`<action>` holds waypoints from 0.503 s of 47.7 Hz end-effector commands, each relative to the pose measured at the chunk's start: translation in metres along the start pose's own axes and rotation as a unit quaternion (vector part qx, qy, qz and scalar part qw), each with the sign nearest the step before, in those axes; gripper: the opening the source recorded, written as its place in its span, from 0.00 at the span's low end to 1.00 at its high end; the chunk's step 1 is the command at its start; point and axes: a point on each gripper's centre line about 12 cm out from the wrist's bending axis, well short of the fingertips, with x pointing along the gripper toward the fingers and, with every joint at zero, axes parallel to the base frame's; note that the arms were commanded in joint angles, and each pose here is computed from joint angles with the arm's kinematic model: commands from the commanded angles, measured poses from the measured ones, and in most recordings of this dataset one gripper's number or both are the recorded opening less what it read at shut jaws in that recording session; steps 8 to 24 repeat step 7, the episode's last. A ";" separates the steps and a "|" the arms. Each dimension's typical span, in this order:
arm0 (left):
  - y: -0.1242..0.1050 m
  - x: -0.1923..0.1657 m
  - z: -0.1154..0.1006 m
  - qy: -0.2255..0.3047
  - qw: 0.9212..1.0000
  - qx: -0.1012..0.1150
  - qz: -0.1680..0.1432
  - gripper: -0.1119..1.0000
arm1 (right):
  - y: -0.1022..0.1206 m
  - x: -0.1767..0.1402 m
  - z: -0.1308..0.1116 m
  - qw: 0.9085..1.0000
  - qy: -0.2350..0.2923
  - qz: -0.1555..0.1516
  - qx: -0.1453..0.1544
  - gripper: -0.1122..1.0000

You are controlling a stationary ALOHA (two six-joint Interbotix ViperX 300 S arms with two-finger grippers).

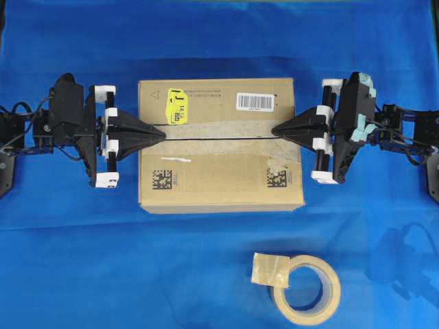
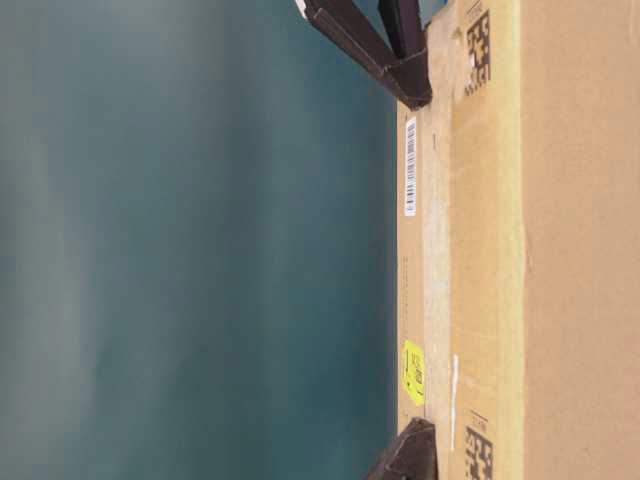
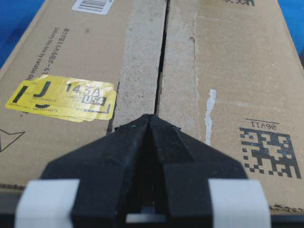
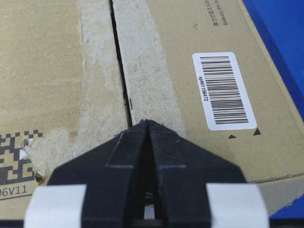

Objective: Close the cardboard box.

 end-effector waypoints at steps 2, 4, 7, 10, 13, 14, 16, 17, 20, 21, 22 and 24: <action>-0.001 0.002 0.005 -0.008 1.000 0.000 -0.001 0.10 | 0.001 0.001 0.010 1.000 -0.016 0.001 0.001 0.10; -0.001 0.002 0.005 -0.008 1.000 0.000 -0.001 0.10 | 0.001 0.001 0.010 1.000 -0.016 0.001 0.002 0.10; -0.001 0.002 0.005 -0.008 1.000 0.000 -0.001 0.10 | 0.001 0.001 0.010 1.000 -0.015 0.001 0.001 0.10; -0.001 0.002 0.005 -0.008 1.000 0.000 -0.001 0.10 | 0.001 0.001 0.010 1.000 -0.015 0.001 0.001 0.10; -0.001 0.002 0.005 -0.008 1.000 0.000 -0.001 0.10 | 0.001 0.001 0.010 1.000 -0.015 0.001 0.001 0.10; -0.001 0.002 0.005 -0.008 1.000 0.000 -0.001 0.10 | 0.001 0.001 0.010 1.000 -0.015 0.001 0.001 0.10; -0.001 0.002 0.005 -0.008 1.000 0.000 -0.001 0.10 | 0.001 0.001 0.010 1.000 -0.015 0.001 0.001 0.10; -0.001 0.002 0.005 -0.008 1.000 0.000 -0.001 0.10 | 0.001 0.001 0.010 1.000 -0.015 0.001 0.001 0.10; -0.001 0.002 0.005 -0.008 1.000 0.000 -0.001 0.10 | 0.001 0.001 0.010 1.000 -0.015 0.001 0.001 0.10; -0.001 0.002 0.005 -0.008 1.000 0.000 -0.001 0.10 | 0.001 0.001 0.010 1.000 -0.015 0.001 0.001 0.10; -0.001 0.002 0.005 -0.008 1.000 0.000 -0.001 0.10 | 0.001 0.001 0.010 1.000 -0.015 0.001 0.001 0.10; -0.001 0.002 0.005 -0.008 1.000 0.000 -0.001 0.10 | 0.001 0.001 0.010 1.000 -0.015 0.001 0.001 0.10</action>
